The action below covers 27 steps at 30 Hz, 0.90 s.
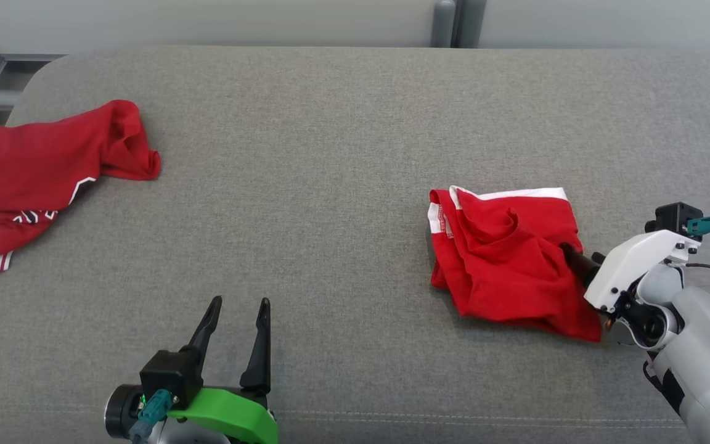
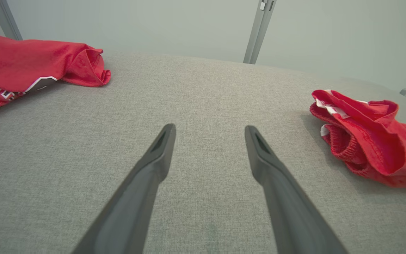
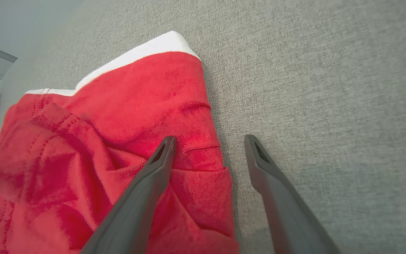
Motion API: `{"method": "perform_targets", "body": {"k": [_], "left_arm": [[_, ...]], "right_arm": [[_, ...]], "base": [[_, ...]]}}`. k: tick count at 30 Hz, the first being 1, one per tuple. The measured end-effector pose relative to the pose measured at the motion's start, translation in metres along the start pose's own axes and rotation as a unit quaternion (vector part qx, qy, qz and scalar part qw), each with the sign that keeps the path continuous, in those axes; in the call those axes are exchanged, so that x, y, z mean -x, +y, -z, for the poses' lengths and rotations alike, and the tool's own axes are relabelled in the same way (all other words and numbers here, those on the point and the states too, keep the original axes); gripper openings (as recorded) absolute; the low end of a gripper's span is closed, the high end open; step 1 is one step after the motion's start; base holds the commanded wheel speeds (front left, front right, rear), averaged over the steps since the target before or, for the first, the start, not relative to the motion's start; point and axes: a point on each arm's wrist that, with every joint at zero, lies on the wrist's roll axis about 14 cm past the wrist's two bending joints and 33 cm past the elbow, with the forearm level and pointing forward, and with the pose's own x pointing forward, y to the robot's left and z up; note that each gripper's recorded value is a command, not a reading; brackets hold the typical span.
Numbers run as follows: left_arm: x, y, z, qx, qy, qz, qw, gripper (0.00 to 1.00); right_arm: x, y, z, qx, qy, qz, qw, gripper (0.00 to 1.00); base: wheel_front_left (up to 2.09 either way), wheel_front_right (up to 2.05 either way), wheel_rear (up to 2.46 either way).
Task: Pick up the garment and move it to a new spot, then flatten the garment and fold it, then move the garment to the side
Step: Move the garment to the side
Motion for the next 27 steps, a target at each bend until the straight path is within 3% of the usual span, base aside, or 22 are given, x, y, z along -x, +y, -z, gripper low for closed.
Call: {"method": "perform_targets", "body": {"k": [4, 9, 10, 11, 12, 13, 20, 27], "left_arm": [[0.002, 0.007, 0.001, 0.000, 0.002, -0.011, 1.000, 1.00], [0.002, 0.011, 0.001, -0.001, 0.003, -0.018, 1.000, 1.00], [0.002, 0.011, 0.001, -0.001, 0.003, -0.019, 1.000, 1.00], [0.002, 0.012, 0.002, -0.001, 0.003, -0.019, 1.000, 1.00], [0.002, 0.011, 0.002, -0.001, 0.003, -0.019, 1.000, 1.00], [0.002, 0.011, 0.002, -0.001, 0.004, -0.019, 1.000, 1.00], [-0.001, 0.014, 0.002, -0.001, 0.003, -0.022, 1.000, 1.00], [-0.005, 0.009, 0.003, 0.000, 0.005, -0.013, 1.000, 1.00]], "right_arm": [[-0.006, 0.004, 0.009, 0.001, 0.022, -0.005, 1.000, 1.00], [-0.011, 0.024, 0.018, -0.051, 0.044, -0.038, 0.997, 1.00], [-0.011, 0.024, 0.018, -0.052, 0.046, -0.039, 0.997, 0.75], [-0.011, 0.024, 0.018, -0.051, 0.046, -0.039, 0.997, 0.43], [-0.011, 0.023, 0.017, -0.049, 0.046, -0.038, 0.997, 0.26], [-0.011, 0.023, 0.017, -0.048, 0.046, -0.039, 0.997, 0.02], [-0.011, 0.019, 0.001, -0.020, 0.027, -0.038, 0.999, 0.00], [0.000, 0.000, -0.065, 0.069, -0.048, -0.015, 0.996, 0.00]], "base": [[0.00, 0.00, 0.00], [0.00, 0.00, 0.00], [0.00, 0.00, 0.00], [0.00, 0.00, 0.00], [0.00, 0.00, 0.00], [0.00, 0.00, 0.00], [0.00, 0.00, 0.00], [0.00, 0.00, 0.00]]}}
